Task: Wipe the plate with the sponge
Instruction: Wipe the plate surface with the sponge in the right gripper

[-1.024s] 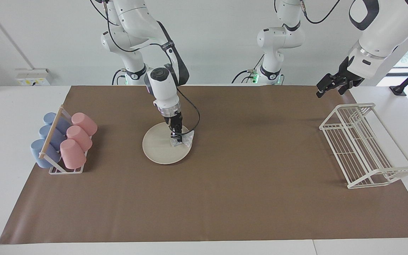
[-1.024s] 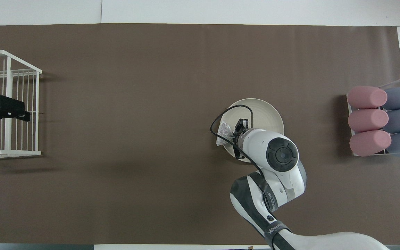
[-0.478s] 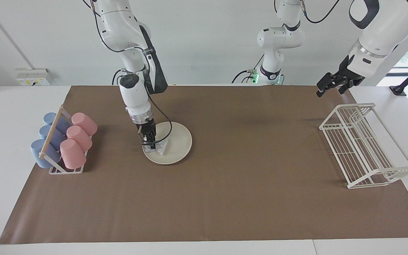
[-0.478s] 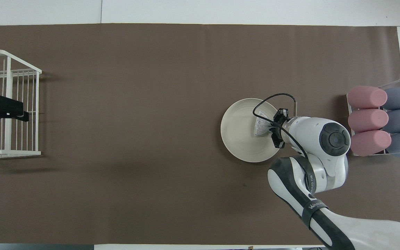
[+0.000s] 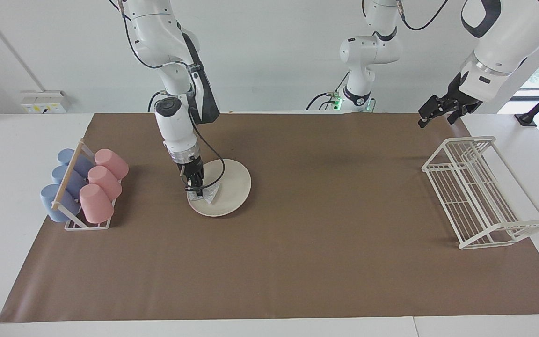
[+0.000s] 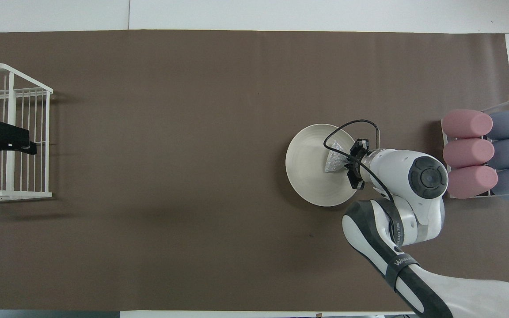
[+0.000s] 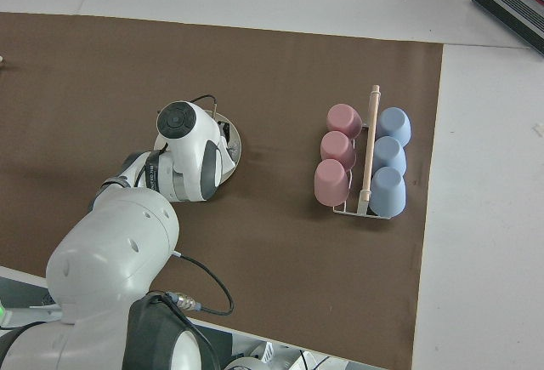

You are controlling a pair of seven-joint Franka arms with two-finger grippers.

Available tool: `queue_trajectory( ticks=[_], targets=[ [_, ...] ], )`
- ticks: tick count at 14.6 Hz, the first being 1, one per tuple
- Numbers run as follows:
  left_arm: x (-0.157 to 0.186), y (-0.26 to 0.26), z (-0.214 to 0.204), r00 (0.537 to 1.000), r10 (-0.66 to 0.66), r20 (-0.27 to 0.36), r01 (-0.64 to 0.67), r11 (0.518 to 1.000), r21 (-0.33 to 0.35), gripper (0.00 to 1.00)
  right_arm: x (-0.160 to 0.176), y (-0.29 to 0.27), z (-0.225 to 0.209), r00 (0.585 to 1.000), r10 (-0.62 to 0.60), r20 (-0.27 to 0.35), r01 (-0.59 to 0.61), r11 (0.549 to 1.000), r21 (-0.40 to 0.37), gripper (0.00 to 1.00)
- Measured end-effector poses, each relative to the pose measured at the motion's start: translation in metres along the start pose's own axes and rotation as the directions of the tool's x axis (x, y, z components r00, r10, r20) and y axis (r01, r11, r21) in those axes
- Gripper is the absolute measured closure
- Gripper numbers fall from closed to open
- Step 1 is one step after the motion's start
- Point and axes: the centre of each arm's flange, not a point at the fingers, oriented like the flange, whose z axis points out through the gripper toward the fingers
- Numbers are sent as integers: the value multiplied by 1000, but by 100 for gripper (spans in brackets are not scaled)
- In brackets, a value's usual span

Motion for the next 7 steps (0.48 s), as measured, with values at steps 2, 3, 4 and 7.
queue_trajectory(
  ticks=[2,3,4,7],
  targets=[
    [0,0,0,1000,0,0,0,1000,0,0,-28,12,0,1000,1,12,-1,1000,-4,89],
    [0,0,0,1000,0,0,0,1000,0,0,-41,17,0,1000,4,18,-3,1000,-6,89],
    [0,0,0,1000,0,0,0,1000,0,0,-54,22,-1,1000,6,23,-5,1000,-8,89],
    [0,0,0,1000,0,0,0,1000,0,0,-81,32,0,999,10,35,-10,1000,-12,89]
  ],
)
